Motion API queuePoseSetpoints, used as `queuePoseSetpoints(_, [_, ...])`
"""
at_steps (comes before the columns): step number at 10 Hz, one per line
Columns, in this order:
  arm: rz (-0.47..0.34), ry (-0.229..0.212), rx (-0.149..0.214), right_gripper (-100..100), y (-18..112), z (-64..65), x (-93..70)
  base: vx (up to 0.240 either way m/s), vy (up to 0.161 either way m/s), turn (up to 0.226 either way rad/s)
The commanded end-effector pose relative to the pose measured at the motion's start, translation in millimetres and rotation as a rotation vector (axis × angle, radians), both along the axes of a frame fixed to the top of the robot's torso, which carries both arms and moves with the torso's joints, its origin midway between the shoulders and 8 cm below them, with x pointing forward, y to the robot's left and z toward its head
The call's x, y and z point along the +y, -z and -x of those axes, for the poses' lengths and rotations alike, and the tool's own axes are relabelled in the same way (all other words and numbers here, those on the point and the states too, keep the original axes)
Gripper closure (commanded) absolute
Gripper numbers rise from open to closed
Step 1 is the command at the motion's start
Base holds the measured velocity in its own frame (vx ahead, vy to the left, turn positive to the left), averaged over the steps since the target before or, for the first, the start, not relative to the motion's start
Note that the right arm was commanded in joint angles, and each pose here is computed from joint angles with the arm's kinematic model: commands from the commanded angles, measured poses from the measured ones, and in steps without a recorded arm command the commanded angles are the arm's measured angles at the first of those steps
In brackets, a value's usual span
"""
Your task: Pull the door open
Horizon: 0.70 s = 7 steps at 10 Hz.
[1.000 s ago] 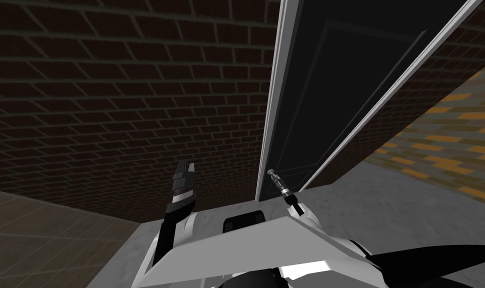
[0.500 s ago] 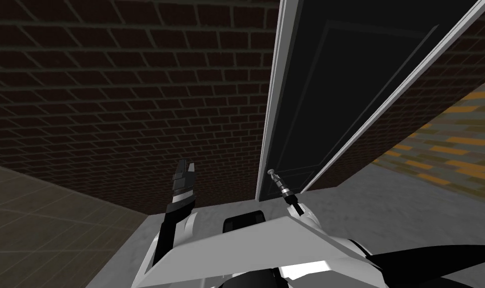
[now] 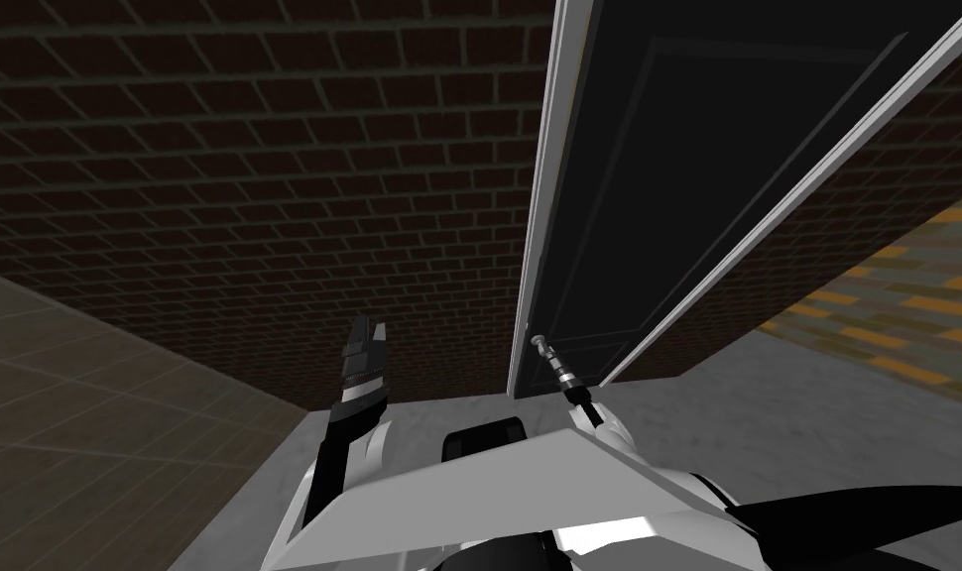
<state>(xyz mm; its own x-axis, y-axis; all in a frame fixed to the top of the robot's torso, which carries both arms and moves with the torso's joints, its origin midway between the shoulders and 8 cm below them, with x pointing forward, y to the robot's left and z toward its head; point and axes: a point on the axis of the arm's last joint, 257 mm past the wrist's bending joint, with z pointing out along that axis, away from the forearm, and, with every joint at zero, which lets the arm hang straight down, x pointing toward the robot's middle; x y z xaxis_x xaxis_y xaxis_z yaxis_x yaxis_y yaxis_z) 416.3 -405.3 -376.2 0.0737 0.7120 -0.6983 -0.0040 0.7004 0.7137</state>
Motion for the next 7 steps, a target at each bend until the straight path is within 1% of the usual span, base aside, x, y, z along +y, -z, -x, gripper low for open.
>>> queuePoseSetpoints(1, [-0.037, -0.003, -0.001, 100, 1.3, -0.1, 4.6, -0.039, -0.025, 0.05])
queuePoseSetpoints(3, [-0.124, 0.013, -0.012, 100, -0.1, -0.3, 0.0, -0.047, -0.033, 0.114])
queuePoseSetpoints(4, [-0.141, 0.012, -0.013, 100, -0.1, -0.3, 0.0, -0.05, -0.035, 0.076])
queuePoseSetpoints(5, [-0.186, 0.021, -0.019, 100, -0.8, -0.4, -2.2, -0.059, -0.027, 0.091])
queuePoseSetpoints(6, [-0.193, 0.02, -0.02, 100, -0.8, -0.4, -2.2, -0.048, -0.025, 0.046])
queuePoseSetpoints(7, [-0.242, 0.028, -0.027, 100, -1.4, -0.5, -4.5, -0.052, -0.023, 0.072])
